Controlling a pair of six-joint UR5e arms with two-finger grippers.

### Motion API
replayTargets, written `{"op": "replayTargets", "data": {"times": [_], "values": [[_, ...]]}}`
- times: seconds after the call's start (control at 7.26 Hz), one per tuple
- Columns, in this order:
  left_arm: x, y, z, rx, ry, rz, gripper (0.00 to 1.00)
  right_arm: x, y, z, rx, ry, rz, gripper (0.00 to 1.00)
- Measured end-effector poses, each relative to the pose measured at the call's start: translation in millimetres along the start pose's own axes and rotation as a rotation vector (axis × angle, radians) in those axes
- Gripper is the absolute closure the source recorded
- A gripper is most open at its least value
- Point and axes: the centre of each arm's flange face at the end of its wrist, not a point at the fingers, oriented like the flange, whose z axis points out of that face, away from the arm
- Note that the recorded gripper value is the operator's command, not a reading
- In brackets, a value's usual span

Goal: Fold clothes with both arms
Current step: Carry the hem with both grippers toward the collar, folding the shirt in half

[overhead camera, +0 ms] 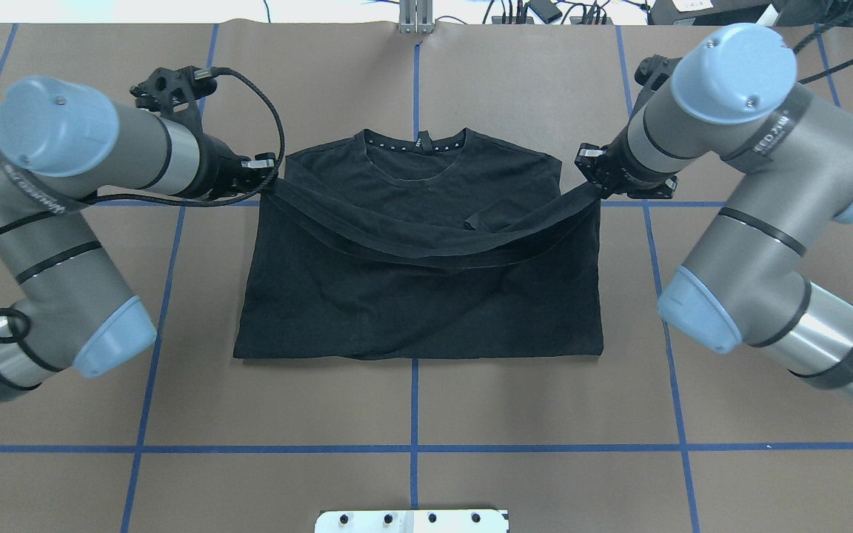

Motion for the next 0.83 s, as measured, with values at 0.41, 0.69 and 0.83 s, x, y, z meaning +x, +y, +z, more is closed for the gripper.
{"op": "replayTargets", "data": {"times": [0.41, 0.69, 0.83], "values": [[-11.4, -28.3, 64.0, 0.052, -0.046, 0.005, 1.0, -3.8, -31.9, 56.3, 0.01, 0.02, 0.001, 1.0], [-30.2, -43.1, 87.7, 0.08, -0.071, 0.039, 1.0, 2.2, -48.2, 78.8, 0.017, 0.029, -0.001, 1.0], [-37.3, -49.1, 95.9, 0.083, -0.088, 0.051, 1.0, 5.7, -52.4, 87.1, 0.016, 0.041, -0.006, 1.0]]}}
